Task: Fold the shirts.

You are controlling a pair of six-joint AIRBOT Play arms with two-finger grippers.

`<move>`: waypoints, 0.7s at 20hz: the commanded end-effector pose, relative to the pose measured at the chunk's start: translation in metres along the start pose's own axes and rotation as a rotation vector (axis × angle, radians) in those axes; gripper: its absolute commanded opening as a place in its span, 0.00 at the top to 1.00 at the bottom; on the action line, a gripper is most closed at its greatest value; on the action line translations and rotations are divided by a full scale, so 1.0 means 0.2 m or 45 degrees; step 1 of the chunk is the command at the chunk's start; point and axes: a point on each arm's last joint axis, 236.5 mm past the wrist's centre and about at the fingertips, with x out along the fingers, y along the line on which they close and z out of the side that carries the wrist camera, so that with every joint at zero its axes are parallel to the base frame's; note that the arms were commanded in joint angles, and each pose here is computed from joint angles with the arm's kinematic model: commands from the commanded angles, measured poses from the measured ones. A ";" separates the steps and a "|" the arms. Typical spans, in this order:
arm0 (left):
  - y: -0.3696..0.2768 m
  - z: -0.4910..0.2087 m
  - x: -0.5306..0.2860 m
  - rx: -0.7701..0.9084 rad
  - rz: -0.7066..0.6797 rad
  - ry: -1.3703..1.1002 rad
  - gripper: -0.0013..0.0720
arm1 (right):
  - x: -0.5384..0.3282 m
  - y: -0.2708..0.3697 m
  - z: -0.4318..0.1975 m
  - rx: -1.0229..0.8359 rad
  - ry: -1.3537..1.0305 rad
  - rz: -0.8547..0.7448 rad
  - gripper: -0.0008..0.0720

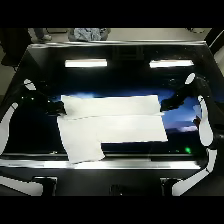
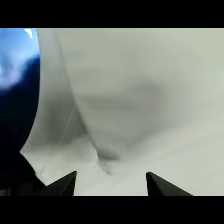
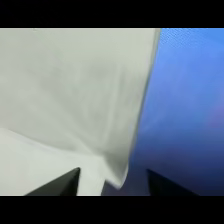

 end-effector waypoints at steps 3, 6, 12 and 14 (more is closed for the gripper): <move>0.05 -0.15 -0.16 -0.068 -0.030 0.055 0.26 | -0.28 -0.05 -0.17 -0.054 0.060 -0.134 0.20; 0.04 -0.36 -0.14 -0.135 -0.088 0.038 0.26 | -0.41 -0.09 -0.37 0.061 0.089 -0.071 0.21; -0.13 -1.01 0.27 -0.251 -0.281 0.079 0.27 | -0.26 0.02 -0.55 0.120 0.127 0.018 0.21; -0.16 -1.08 0.31 -0.236 -0.307 0.083 0.27 | -0.26 0.04 -0.56 0.115 0.141 0.041 0.21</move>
